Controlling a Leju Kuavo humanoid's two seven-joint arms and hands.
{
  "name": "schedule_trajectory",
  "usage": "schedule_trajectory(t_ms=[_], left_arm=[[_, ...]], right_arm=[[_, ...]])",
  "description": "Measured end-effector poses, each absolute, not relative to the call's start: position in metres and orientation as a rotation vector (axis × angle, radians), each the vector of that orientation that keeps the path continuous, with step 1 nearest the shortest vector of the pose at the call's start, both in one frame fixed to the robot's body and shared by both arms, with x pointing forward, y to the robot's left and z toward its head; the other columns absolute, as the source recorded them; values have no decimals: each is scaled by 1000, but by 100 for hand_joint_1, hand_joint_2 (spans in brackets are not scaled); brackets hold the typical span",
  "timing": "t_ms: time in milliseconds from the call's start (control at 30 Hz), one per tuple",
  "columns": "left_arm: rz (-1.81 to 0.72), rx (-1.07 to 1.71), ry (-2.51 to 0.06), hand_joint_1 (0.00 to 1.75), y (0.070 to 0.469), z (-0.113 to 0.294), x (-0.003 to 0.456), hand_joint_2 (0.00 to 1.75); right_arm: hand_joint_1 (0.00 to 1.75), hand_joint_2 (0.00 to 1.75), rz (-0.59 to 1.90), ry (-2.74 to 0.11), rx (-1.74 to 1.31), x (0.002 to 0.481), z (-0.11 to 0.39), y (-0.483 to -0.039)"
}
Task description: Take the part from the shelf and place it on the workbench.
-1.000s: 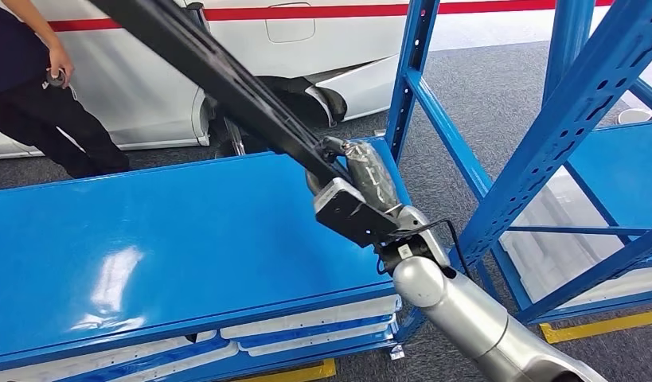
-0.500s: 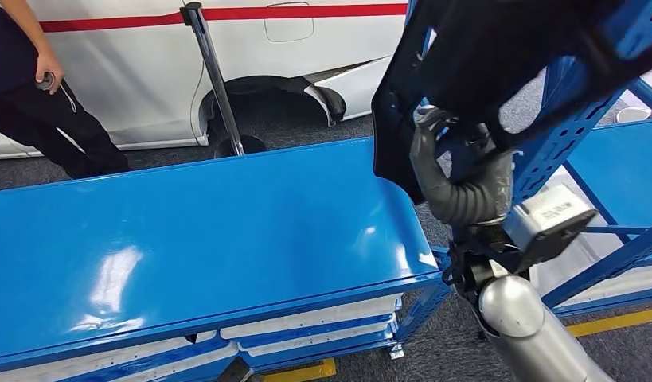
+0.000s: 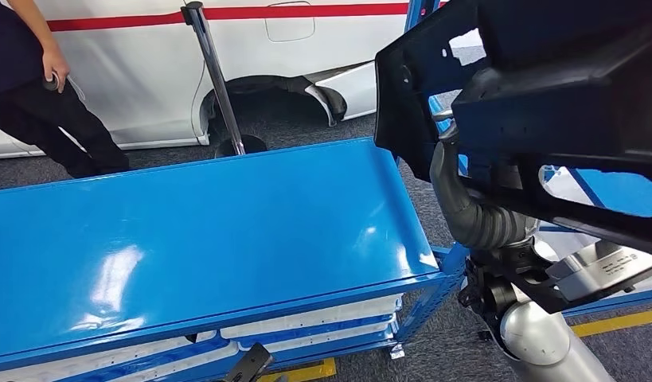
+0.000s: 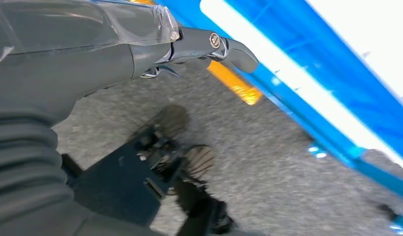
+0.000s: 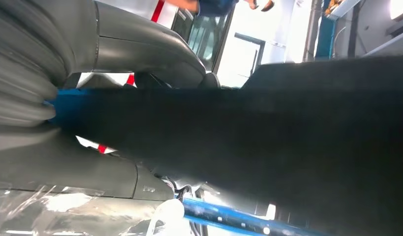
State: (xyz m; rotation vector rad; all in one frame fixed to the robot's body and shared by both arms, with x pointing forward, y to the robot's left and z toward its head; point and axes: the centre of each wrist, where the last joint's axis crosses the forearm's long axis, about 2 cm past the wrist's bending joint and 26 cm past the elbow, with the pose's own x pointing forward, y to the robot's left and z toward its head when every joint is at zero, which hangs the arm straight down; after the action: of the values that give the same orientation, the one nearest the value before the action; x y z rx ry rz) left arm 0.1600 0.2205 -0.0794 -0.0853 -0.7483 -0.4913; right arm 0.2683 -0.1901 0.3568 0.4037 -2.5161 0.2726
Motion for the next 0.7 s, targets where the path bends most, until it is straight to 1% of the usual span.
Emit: schedule_trajectory(t_ms=[400, 700], left_arm=[[-638, -44, -566, 0, 217, -81, 153, 175], [-699, -40, -514, 0, 214, -82, 149, 175]], right_arm=[[175, 175, 269, -2500, 487, 267, 348, -189], [175, 175, 275, -2463, 490, 271, 338, -188]])
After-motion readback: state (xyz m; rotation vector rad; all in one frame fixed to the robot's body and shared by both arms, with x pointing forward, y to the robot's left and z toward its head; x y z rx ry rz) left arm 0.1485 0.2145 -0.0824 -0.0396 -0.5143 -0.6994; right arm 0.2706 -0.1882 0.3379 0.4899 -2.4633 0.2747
